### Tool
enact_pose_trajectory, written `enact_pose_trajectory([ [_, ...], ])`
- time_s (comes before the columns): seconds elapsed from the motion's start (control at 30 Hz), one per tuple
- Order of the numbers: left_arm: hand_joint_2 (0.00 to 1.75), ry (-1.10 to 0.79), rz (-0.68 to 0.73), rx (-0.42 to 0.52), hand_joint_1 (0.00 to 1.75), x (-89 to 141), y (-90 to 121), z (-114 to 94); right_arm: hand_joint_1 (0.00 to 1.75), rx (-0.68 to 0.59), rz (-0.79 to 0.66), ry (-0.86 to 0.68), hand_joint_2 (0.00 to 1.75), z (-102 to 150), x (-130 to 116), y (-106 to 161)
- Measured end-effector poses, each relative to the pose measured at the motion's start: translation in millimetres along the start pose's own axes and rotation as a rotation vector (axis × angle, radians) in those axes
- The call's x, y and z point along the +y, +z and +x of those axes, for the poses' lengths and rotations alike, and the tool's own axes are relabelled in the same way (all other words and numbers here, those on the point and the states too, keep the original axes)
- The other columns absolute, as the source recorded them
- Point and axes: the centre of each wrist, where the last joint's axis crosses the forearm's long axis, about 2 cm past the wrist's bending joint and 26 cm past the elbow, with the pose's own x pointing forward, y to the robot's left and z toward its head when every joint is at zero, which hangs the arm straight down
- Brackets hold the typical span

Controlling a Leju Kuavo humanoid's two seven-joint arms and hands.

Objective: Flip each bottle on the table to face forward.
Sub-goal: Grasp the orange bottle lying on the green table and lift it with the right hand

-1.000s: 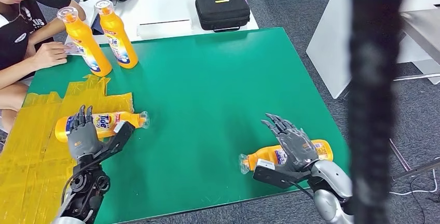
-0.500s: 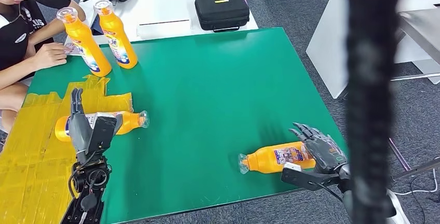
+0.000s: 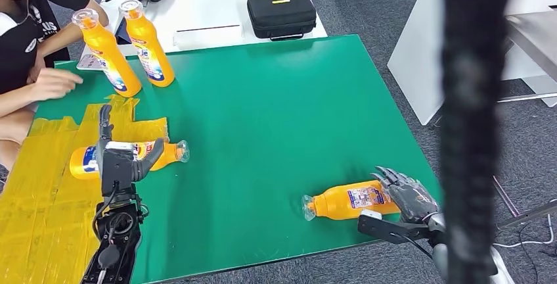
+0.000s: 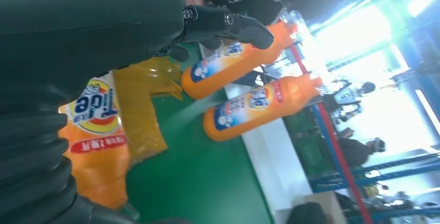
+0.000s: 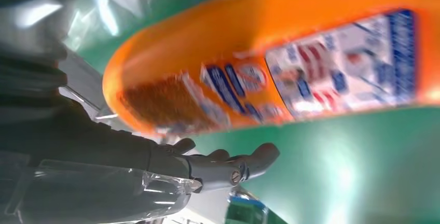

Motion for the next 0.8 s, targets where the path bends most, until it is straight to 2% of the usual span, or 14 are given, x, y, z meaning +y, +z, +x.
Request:
enact_pose_trajectory([
  [0.33,1.75,0.040,0.014,-0.052,0.00,-5,3,13,0.00,0.041,-0.001,0.017,1.75,4,15,-26],
  [0.37,1.75,0.043,0.014,-0.052,0.00,-6,3,14,0.24,0.044,0.002,0.021,1.75,6,16,-30],
  [0.47,1.75,0.046,0.021,-0.052,0.00,-7,4,14,1.54,0.069,0.019,0.054,1.75,11,18,-44],
  [0.5,1.75,0.042,0.027,-0.054,0.00,-8,4,14,1.74,0.079,0.026,0.070,1.75,11,18,-48],
  [0.8,1.75,0.028,0.030,-0.047,0.00,-11,1,15,1.75,0.089,0.037,0.114,1.75,12,20,-75],
])
